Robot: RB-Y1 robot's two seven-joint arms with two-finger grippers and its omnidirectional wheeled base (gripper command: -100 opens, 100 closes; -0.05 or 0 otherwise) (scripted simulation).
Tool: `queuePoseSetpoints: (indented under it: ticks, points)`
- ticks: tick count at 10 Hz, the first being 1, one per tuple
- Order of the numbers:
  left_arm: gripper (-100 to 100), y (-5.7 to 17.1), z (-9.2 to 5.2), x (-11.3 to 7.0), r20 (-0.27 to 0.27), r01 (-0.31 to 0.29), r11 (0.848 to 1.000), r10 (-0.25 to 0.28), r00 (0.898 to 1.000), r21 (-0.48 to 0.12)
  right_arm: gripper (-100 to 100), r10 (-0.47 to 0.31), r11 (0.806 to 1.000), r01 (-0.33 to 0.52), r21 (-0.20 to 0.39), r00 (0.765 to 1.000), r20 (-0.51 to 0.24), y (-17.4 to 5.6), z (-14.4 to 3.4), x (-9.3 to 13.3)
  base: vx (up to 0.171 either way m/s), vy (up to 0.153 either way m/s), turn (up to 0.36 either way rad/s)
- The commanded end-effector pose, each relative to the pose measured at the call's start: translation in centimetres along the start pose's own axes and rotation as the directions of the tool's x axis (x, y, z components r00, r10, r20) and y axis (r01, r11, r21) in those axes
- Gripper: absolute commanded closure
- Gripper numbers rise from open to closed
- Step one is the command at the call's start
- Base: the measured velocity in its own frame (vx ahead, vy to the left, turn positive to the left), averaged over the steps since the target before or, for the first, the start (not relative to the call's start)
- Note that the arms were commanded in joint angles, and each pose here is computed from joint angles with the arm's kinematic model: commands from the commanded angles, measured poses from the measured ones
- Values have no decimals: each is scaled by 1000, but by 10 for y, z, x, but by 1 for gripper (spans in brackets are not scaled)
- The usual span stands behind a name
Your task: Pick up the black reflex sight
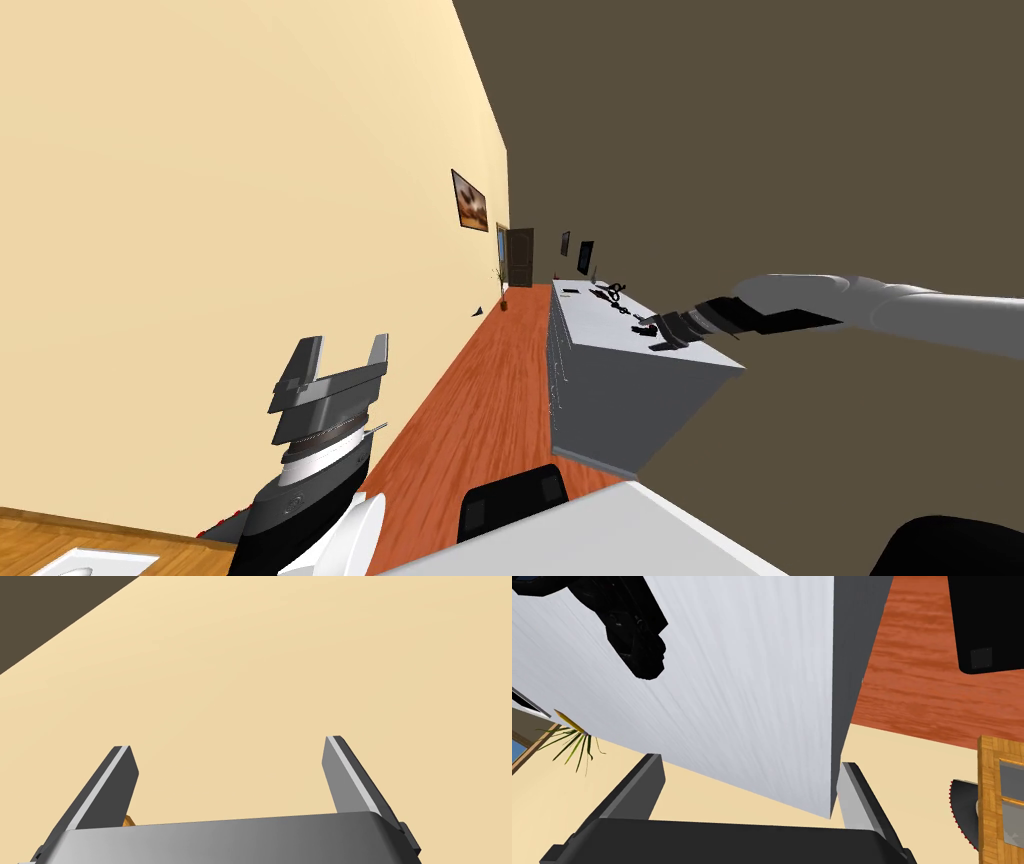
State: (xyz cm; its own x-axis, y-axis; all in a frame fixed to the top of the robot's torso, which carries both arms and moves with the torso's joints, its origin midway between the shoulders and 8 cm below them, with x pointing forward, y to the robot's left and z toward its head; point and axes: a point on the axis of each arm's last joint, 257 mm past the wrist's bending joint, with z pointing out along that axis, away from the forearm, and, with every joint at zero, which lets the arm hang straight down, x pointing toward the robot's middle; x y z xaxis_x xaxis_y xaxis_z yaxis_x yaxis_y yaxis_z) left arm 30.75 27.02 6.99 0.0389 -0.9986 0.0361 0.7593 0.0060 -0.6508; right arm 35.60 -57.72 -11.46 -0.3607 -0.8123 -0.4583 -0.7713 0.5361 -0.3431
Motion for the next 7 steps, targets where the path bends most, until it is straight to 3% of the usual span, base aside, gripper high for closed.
queuePoseSetpoints:
  ticks: [1, 2, 4, 7]
  points:
    - [0, 0, 0, 0, 0, 0, 1000, 0, 1000, 0, -100, -24, 1000, 23, -16, 996, -82, -3, -5, 13, 97, -48, 104]
    - [0, 0, 0, 0, 0, 0, 1000, 0, 1000, 0, -100, -35, 999, 34, -18, 995, -90, -5, -6, 10, 81, -35, 33]
    - [0, 0, 0, 0, 0, 0, 1000, 0, 1000, 0, -100, -63, 997, 54, -49, 980, -188, -7, -12, 27, 78, -39, 55]
    - [0, 0, 0, 0, 0, 0, 1000, 0, 1000, 0, -100, -83, 995, 68, -70, 968, -236, -7, -15, 34, 47, -42, 27]
